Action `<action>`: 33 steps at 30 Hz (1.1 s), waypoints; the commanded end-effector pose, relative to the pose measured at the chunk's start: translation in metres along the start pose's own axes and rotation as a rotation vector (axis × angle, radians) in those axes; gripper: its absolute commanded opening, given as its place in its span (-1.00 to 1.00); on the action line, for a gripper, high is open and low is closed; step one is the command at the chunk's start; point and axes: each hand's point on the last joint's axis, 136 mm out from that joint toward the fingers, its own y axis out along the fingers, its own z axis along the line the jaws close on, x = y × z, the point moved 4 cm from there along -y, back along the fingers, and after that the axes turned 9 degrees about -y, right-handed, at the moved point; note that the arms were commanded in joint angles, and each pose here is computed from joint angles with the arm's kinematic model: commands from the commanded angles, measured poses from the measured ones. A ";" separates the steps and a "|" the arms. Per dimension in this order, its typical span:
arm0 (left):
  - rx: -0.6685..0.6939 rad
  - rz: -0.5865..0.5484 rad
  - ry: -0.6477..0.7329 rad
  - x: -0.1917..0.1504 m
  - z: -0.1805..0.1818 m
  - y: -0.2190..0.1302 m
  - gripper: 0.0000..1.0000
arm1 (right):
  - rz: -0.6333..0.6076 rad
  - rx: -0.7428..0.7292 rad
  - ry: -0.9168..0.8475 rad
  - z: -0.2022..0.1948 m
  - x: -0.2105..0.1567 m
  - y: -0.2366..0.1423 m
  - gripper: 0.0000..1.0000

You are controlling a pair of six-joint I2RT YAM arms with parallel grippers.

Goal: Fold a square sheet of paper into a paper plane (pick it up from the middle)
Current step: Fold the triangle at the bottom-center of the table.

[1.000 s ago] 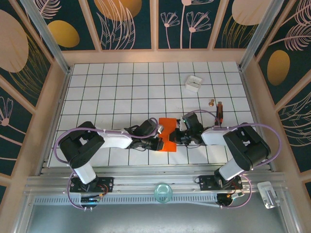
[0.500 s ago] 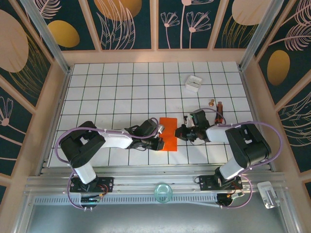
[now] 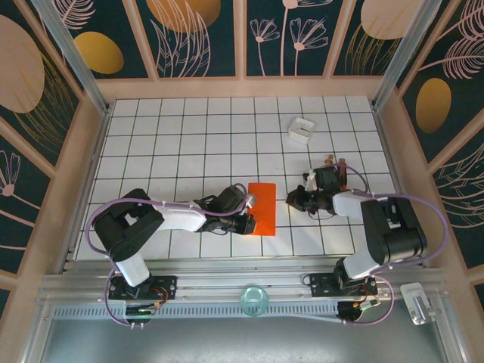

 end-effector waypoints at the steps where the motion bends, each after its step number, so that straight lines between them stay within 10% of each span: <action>1: 0.255 0.179 -0.092 -0.051 0.065 0.005 -1.00 | -0.036 0.038 -0.043 0.018 -0.002 -0.013 -1.00; 19: 0.236 0.157 -0.091 -0.041 0.054 0.004 -1.00 | 0.126 0.016 -0.110 0.028 -0.046 0.042 -1.00; 29: -0.050 -0.004 -0.062 0.023 -0.041 -0.027 -0.27 | 0.170 -0.045 -0.078 0.001 -0.070 0.042 -1.00; 33: -0.113 -0.043 -0.067 0.037 -0.056 -0.022 -0.47 | 0.168 -0.047 -0.075 0.000 -0.070 0.042 -1.00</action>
